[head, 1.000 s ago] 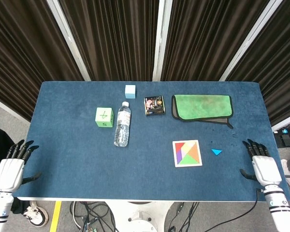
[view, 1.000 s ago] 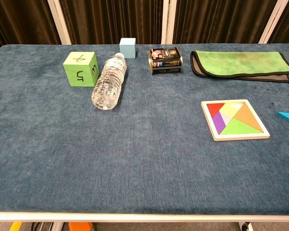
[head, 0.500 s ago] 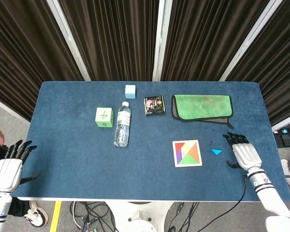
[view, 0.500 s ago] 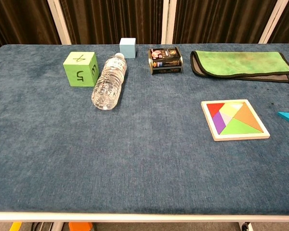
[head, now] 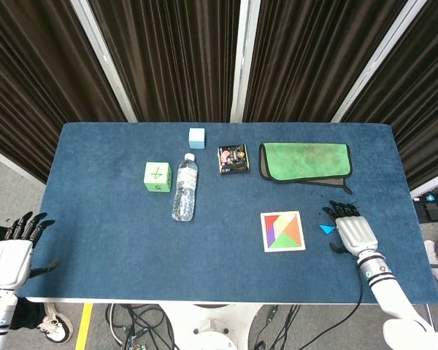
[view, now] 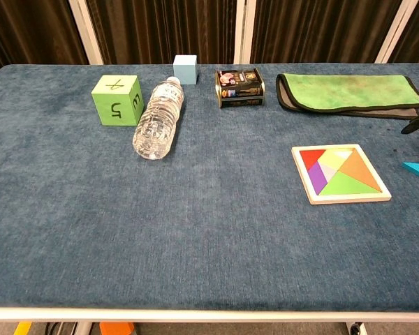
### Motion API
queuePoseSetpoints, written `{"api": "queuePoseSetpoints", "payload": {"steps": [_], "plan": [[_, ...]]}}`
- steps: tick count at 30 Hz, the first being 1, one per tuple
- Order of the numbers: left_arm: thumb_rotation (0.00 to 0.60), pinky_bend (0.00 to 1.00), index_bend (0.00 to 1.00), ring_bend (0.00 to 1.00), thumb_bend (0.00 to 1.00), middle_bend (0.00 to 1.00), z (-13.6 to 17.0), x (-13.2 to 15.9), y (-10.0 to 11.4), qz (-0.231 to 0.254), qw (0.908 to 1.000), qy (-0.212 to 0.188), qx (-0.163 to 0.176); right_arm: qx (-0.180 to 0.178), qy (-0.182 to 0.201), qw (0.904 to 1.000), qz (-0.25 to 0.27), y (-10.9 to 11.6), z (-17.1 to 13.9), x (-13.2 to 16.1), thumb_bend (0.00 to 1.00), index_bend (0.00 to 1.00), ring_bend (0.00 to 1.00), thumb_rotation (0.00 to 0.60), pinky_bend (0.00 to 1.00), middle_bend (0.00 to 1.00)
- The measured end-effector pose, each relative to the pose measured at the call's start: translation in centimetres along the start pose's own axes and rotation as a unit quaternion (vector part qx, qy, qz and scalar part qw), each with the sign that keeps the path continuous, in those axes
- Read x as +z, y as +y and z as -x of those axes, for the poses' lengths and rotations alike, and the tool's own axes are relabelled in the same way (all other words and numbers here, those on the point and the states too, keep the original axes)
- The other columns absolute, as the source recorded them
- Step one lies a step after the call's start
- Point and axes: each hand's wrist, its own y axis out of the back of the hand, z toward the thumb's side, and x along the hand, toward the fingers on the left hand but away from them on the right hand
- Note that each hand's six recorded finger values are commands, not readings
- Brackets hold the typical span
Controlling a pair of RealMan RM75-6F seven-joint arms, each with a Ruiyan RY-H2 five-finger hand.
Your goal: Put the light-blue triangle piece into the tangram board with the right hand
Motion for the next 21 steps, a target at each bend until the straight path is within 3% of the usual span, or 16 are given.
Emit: {"api": "queuePoseSetpoints", "payload": {"steps": [21], "plan": [[0.6, 0.13, 0.22, 0.01, 0.0, 0.12, 0.0, -0.1, -0.1, 0.002, 1.0, 0.002, -0.002, -0.016, -0.01, 0.9998, 0.006, -0.3, 1.1, -0.1, 0.18, 0.35, 0.0, 0.6, 0.0, 0.0]]}}
